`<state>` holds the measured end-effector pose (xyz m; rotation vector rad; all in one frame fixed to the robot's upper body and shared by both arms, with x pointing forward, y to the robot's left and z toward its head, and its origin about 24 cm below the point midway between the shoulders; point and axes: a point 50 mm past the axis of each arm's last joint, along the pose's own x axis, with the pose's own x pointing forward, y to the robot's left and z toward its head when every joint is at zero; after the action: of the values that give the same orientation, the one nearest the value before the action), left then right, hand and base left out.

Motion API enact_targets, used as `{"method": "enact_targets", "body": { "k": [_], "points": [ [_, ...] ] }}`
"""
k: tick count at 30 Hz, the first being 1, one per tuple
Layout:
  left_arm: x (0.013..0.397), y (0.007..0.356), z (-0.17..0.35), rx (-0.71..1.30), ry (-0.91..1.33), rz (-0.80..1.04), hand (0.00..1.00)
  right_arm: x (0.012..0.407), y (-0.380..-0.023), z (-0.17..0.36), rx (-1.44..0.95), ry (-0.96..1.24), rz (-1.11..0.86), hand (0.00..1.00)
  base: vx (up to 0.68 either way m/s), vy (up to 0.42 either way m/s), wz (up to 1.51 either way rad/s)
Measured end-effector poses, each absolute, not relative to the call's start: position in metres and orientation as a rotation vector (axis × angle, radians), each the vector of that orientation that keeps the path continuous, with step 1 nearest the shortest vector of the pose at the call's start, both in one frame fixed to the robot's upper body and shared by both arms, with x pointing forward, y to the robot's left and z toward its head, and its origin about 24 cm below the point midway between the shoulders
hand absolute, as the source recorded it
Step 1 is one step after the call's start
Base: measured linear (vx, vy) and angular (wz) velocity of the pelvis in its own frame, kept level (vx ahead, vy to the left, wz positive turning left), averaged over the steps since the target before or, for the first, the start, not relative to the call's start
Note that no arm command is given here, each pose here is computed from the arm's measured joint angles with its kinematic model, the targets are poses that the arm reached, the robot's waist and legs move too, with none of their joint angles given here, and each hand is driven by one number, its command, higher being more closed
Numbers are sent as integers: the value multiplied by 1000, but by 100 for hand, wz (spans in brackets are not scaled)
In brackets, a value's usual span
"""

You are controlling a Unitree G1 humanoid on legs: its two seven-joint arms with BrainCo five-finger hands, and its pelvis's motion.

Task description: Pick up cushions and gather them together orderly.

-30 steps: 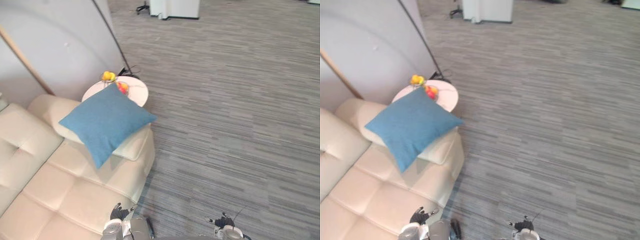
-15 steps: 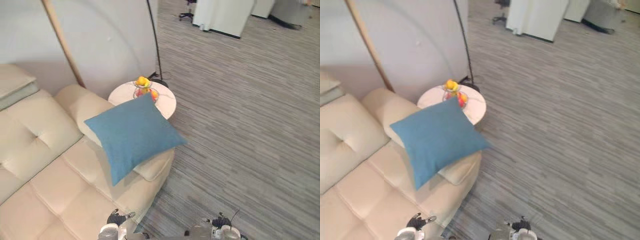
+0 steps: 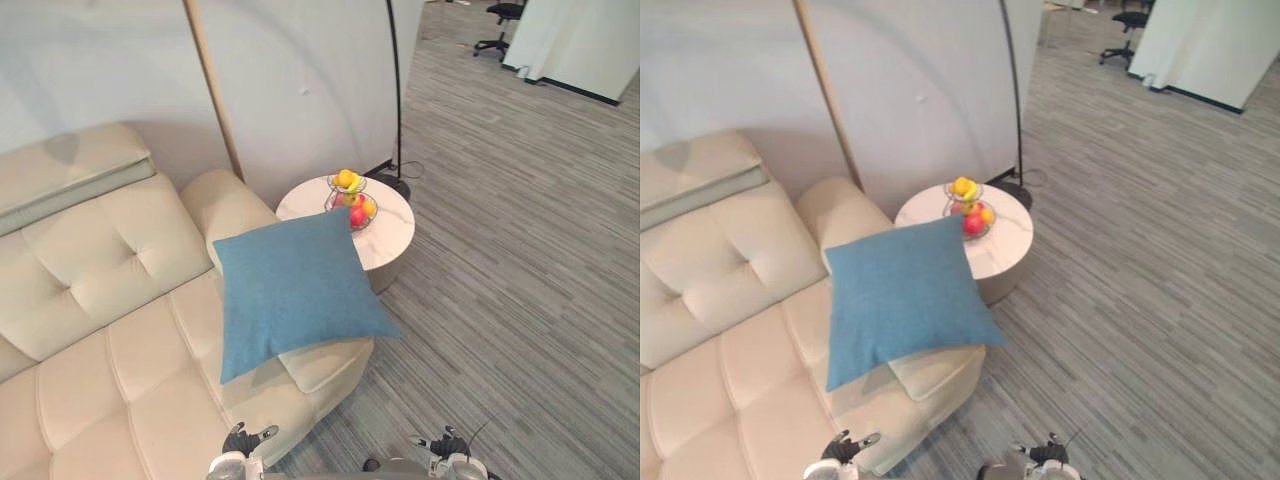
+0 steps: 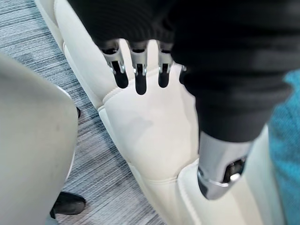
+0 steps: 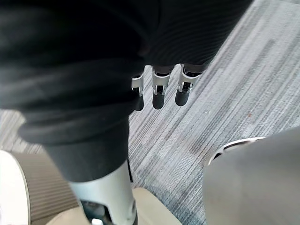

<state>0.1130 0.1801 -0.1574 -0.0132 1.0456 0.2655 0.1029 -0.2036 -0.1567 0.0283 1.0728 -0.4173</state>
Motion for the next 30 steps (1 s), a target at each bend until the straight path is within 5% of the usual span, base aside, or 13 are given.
{"method": "enact_targets", "body": {
  "k": [11,20,30],
  "points": [
    [116,192,-154,19,1026,298,0,110,-221,-150,-9,1032,-472,0,-28,24,5],
    [157,257,-106,71,724,442,0,179,-302,-72,-234,619,-572,0,-144,11,3],
    [206,264,-65,-18,480,517,0,241,-301,-26,-301,422,-515,0,51,-1,14]
  ]
}}
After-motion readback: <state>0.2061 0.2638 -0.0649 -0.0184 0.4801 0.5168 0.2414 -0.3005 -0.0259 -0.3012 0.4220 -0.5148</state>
